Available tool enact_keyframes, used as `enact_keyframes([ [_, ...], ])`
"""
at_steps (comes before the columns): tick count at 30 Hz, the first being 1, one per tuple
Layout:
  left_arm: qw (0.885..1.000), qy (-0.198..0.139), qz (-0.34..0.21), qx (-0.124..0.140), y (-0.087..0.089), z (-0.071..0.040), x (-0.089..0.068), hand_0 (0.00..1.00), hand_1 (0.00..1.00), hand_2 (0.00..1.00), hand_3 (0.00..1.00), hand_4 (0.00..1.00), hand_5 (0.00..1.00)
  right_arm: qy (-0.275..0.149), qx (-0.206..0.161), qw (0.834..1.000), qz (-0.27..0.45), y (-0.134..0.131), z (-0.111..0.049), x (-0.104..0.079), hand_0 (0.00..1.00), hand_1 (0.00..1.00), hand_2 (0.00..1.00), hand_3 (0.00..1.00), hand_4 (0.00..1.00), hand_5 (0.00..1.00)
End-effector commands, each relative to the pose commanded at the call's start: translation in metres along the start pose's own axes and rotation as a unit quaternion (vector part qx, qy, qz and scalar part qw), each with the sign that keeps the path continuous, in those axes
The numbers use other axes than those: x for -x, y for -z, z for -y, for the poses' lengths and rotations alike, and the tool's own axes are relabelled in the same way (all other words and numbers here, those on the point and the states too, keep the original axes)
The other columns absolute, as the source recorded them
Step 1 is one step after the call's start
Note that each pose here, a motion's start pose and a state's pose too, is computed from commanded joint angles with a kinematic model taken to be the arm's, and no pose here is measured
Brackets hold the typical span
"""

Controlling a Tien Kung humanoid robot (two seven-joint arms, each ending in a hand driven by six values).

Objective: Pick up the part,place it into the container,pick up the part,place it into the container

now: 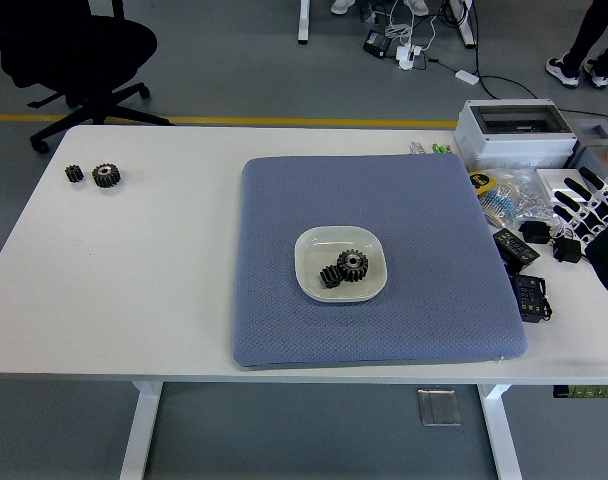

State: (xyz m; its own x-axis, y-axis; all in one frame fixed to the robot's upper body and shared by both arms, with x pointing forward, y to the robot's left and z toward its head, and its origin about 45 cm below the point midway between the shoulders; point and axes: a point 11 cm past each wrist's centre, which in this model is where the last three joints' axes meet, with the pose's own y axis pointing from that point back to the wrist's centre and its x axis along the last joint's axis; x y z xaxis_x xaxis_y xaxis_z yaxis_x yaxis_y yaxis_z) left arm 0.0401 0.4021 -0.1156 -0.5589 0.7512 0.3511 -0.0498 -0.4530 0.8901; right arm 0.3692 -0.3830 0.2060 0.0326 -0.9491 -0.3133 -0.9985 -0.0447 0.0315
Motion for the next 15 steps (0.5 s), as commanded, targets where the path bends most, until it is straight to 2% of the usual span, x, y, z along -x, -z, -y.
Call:
enact_keyframes([
  [15, 1.000, 0.004, -0.004, 0.005, -0.0051, -0.0004, 0.0033, 0.691, 0.699, 0.778, 0.670, 0.764, 0.657, 0.005, -0.005, 1.000, -0.002, 0.0051, 0.0026, 0.0024, 0.955, 0.848, 0.879, 0.896, 0.998, 0.998],
])
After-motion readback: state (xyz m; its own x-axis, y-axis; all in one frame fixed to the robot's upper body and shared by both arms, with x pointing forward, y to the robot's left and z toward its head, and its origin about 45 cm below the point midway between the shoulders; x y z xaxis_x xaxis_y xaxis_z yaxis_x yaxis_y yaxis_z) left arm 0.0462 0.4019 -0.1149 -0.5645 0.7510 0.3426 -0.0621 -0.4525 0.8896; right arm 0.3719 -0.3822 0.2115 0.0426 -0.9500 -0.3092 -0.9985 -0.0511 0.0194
